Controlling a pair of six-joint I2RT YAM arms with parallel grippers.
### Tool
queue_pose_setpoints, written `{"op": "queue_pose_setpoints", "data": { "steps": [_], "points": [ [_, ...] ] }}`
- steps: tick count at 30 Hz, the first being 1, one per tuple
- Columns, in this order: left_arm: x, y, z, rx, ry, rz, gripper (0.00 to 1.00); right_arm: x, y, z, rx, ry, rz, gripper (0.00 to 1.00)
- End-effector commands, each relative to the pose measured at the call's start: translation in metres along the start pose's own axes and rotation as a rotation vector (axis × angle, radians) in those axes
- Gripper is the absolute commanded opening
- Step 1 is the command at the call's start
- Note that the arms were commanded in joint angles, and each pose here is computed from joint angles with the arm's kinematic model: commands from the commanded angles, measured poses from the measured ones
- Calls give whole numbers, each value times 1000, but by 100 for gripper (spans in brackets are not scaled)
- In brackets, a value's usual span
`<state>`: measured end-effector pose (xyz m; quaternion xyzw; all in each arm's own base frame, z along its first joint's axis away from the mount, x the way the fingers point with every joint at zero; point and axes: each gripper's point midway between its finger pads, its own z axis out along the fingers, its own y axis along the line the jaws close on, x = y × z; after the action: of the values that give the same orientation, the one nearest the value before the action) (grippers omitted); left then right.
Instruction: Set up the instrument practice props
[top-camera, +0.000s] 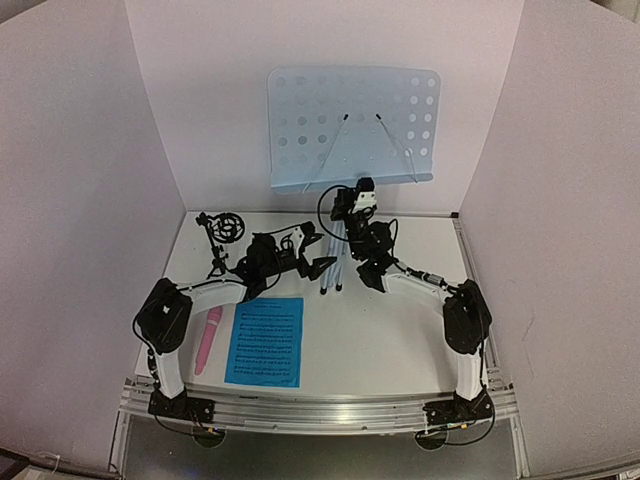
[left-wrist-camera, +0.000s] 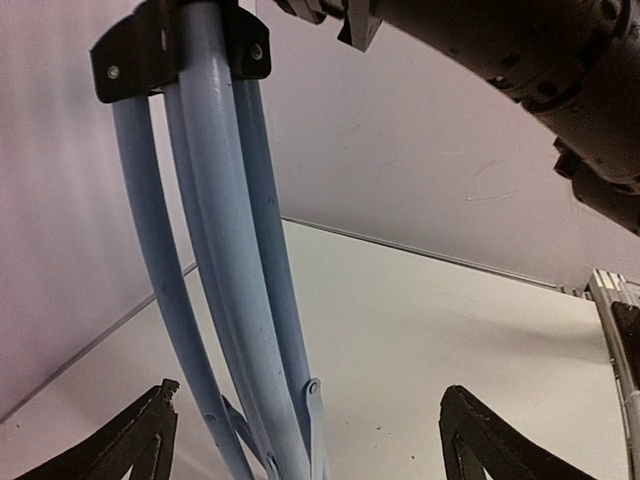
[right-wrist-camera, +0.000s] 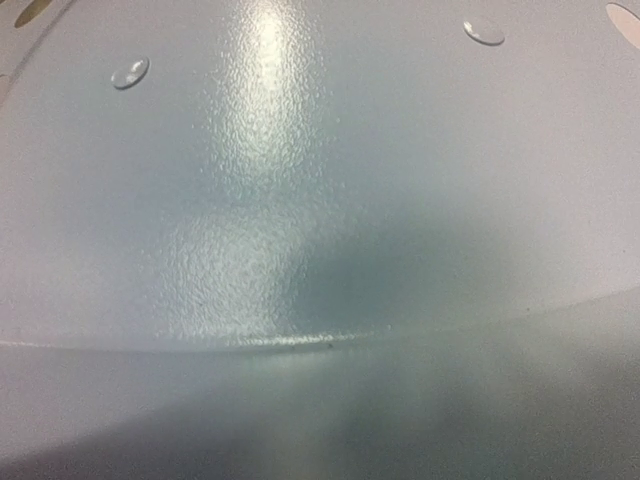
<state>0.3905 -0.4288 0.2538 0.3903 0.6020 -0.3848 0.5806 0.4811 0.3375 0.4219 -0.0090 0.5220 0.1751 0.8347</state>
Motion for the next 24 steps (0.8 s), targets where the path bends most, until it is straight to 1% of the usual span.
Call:
{"op": "queue_pose_setpoints", "data": {
  "steps": [1, 7, 10, 12, 14, 17, 20, 24],
  "points": [
    [-34, 13, 17, -33, -119, 86, 74, -144, 14, -18, -47, -397, 101, 0],
    [-31, 17, 25, -49, -116, 80, 39, -140, 16, -18, -57, -393, 78, 0],
    [-27, 19, 28, -54, -104, 79, 24, -134, 15, -18, -50, -380, 84, 0],
    [-27, 21, 27, -70, -105, 66, 10, -130, 15, -19, -52, -373, 81, 0],
    [-25, 22, 26, -78, -101, 68, 0, -124, 16, -20, -55, -359, 44, 0],
    [-24, 22, 23, -81, -89, 90, 0, -113, 12, -24, -26, -329, -91, 0],
    [-21, 26, 23, -93, -72, 128, 0, -94, 4, -33, -28, -272, -220, 0],
    [-9, 30, 27, -86, -42, 117, 0, -35, -2, -34, -76, -82, -326, 0]
  ]
}}
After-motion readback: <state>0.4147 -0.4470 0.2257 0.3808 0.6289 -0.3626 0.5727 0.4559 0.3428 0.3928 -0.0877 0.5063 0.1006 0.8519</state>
